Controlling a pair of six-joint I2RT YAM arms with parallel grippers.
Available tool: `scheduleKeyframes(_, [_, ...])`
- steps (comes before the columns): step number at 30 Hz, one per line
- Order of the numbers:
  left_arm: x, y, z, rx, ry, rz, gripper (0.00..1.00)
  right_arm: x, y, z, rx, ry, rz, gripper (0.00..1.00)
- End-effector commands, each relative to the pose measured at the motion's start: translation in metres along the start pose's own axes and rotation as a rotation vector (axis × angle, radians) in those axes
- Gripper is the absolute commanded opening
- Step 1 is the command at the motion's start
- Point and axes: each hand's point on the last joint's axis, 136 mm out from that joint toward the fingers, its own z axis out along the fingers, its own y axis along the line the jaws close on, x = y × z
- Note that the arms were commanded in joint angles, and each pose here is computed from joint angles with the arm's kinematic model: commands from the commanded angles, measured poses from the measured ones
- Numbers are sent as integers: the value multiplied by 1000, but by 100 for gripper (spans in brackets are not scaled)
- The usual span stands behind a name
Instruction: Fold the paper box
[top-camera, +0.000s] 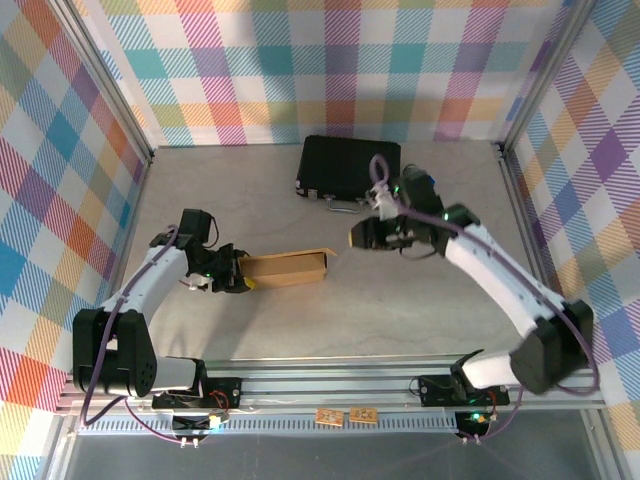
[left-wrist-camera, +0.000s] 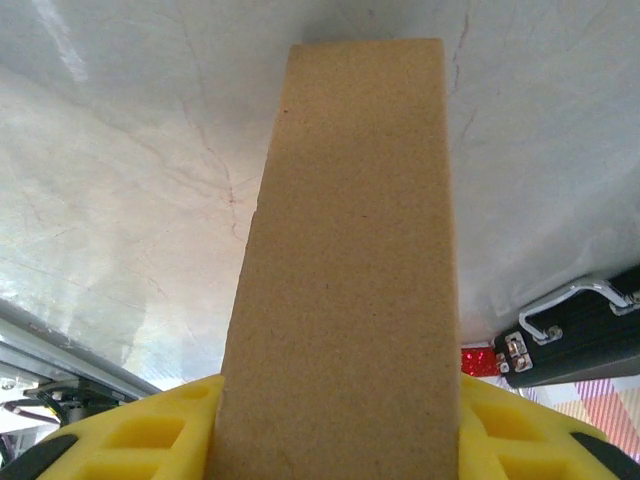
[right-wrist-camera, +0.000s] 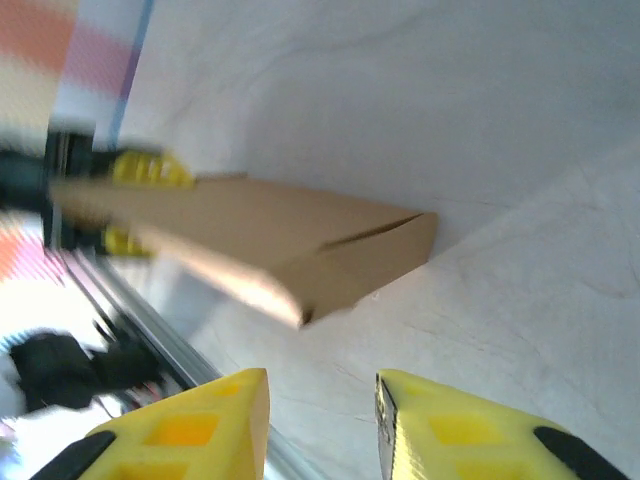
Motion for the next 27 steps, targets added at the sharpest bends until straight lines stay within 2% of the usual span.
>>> scheduleKeyframes(1, [-13,13,0,-79,-40,-59,21,-16,-5,8,114,-141,-420,34])
scheduleKeyframes(7, [-30,11,8,-129,-62,-132,21,-19,9,36,158,-58,-618,34])
scheduleKeyframes(14, [-36,1,11,-158,-70,-123,20,-27,11,58,172,27,-650,34])
scheduleKeyframes(27, [-41,-9,13,-147,-84,-194,20,-17,8,76,189,126,-614,20])
